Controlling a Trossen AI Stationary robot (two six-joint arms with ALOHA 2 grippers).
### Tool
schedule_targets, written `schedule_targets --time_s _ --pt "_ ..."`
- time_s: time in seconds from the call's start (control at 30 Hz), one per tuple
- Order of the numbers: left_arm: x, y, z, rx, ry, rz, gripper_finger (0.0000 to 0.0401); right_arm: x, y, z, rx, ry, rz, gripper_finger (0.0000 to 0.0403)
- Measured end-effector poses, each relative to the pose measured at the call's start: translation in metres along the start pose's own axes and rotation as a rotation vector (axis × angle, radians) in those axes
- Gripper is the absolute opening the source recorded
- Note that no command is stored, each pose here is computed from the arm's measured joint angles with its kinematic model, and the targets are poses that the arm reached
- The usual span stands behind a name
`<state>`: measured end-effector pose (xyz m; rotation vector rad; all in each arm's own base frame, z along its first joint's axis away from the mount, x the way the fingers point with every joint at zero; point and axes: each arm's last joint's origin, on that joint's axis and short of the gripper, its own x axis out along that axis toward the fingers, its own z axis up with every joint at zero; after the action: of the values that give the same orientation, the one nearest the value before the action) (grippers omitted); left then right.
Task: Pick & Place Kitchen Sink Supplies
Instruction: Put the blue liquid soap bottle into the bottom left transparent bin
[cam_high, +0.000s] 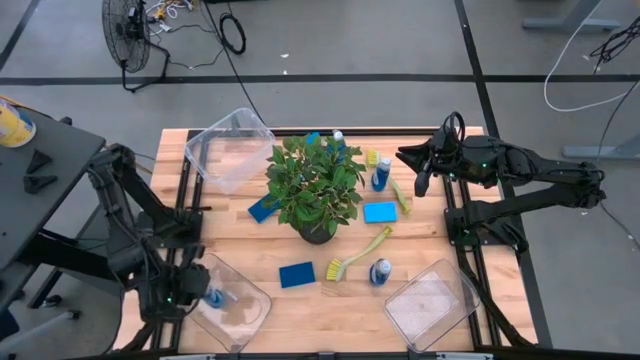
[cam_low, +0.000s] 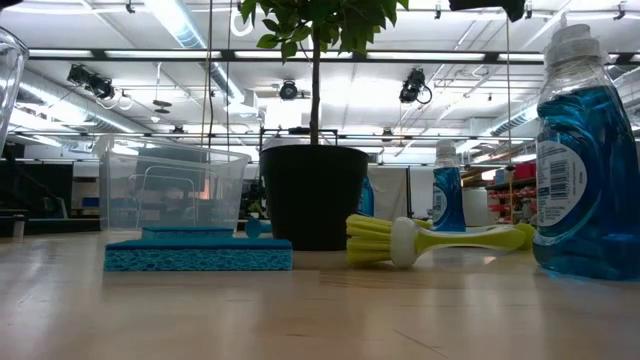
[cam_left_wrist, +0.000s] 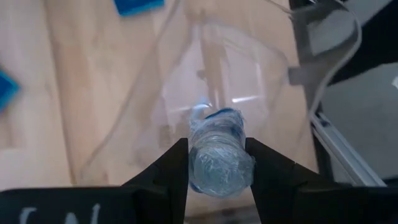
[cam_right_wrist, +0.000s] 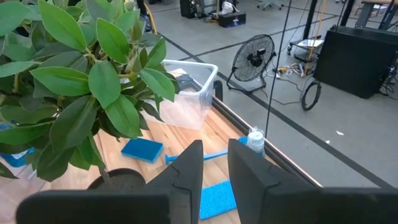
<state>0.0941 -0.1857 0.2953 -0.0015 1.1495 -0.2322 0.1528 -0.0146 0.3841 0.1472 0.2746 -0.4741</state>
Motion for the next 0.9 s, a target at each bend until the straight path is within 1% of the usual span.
schedule_targets --time_s 0.23,0.5,0.9 --pt "-0.003 -0.008 -0.010 0.054 0.033 -0.045 0.0140 0.000 0.000 0.000 0.009 -0.005 0.001 0.0080" --pt "-0.006 -0.012 -0.017 0.091 0.044 -0.062 0.0141 0.004 0.002 0.000 0.007 -0.001 -0.002 0.0080" --pt "0.006 -0.025 -0.026 0.158 0.067 -0.007 0.0147 0.012 0.005 -0.002 -0.005 0.025 -0.007 0.0080"
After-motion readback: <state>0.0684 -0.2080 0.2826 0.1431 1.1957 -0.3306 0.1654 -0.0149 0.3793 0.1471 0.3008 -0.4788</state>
